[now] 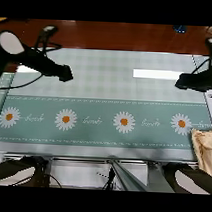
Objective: Fold the shirts.
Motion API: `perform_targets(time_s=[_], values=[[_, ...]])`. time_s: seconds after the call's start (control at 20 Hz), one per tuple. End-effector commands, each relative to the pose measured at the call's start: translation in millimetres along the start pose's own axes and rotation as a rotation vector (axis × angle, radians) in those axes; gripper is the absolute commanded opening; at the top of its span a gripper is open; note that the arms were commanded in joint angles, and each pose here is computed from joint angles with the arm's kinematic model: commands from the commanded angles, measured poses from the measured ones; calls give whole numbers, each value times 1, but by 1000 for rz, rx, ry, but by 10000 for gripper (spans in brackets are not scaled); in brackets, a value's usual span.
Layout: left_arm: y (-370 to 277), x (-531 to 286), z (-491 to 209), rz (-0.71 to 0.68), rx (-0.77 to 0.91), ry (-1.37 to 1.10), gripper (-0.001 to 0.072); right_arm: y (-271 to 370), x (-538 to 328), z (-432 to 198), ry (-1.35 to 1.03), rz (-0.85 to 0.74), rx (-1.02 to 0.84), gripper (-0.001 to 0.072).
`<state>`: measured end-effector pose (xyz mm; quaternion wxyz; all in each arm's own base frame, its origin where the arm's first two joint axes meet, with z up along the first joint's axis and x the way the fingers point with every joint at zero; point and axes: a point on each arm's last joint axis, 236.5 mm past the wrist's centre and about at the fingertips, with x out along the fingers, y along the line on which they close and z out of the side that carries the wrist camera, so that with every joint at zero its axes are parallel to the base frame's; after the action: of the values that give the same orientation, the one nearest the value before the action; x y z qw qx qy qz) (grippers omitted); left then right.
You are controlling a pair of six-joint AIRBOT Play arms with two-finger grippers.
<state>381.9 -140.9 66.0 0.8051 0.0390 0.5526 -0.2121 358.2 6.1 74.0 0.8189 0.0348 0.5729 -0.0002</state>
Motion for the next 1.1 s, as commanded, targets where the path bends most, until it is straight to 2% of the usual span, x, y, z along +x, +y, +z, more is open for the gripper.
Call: perform_targets(time_s=[0.0,0.25,1.05], values=[[-4,15,-24,144,-2,125,679,30,14,-22,129,-20,-123,543],[-3,36,-42,133,-27,229,673,34,14,-23,130,-14,-132,542],[-2,42,-44,133,-30,246,673,34,14,-23,129,-14,-132,542]])
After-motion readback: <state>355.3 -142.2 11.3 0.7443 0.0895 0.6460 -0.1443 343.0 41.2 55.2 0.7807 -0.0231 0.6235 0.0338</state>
